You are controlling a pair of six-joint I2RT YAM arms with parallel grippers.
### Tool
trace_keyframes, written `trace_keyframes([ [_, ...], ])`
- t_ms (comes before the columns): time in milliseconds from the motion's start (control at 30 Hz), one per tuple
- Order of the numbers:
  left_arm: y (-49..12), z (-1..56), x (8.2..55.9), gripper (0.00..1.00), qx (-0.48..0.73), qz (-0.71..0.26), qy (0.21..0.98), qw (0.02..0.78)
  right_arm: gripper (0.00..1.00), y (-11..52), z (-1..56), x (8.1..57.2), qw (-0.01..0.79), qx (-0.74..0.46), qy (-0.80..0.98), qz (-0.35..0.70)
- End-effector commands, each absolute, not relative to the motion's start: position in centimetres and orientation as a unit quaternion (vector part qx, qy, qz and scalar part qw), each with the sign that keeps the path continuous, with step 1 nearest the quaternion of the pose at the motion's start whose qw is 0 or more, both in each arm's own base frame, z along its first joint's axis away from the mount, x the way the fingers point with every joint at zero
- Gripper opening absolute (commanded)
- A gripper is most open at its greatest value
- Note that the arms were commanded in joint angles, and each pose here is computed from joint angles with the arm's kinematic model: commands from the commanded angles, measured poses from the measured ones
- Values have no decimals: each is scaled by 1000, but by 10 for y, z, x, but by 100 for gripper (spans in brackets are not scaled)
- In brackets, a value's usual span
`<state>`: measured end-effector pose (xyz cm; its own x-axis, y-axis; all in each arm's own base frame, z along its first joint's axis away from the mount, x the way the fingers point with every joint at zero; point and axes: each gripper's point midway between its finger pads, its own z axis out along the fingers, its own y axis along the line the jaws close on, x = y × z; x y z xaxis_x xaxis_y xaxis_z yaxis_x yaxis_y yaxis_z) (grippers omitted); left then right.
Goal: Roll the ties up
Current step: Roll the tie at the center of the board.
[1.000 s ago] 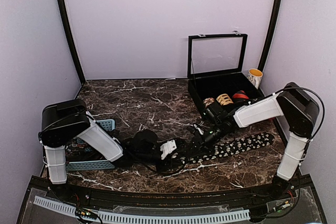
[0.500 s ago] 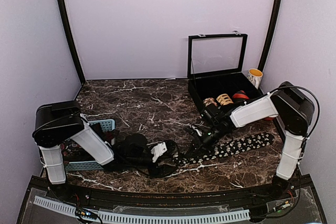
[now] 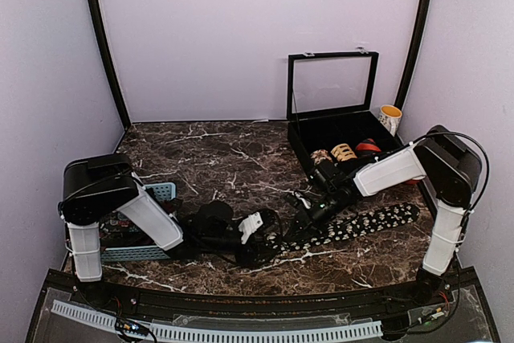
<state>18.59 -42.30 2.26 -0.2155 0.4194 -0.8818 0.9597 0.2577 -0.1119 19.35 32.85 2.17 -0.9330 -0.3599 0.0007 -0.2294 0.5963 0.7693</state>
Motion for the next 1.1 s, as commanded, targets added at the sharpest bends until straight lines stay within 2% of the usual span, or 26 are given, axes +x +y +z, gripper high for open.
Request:
trace_keyframes([
  [0, -442, 36, 189, 42, 501, -370, 679, 387, 0, 290, -24, 182, 100, 135, -932, -322],
  [233, -464, 35, 195, 43, 502, -378, 675, 387, 0, 291, -25, 181, 101, 134, -931, -324],
  [467, -457, -6, 193, 45, 509, -354, 703, 347, 0, 293, -24, 184, 98, 134, -931, -326],
  [700, -421, -52, 186, 37, 525, -280, 750, 289, 0, 296, -4, 191, 86, 133, -924, -347],
  [900, -403, -69, 176, 34, 533, -257, 768, 245, 34, 298, 52, 205, 50, 125, -898, -419],
  [1067, -403, -71, 174, 34, 535, -257, 770, 235, 46, 317, 85, 197, 48, 134, -865, -482],
])
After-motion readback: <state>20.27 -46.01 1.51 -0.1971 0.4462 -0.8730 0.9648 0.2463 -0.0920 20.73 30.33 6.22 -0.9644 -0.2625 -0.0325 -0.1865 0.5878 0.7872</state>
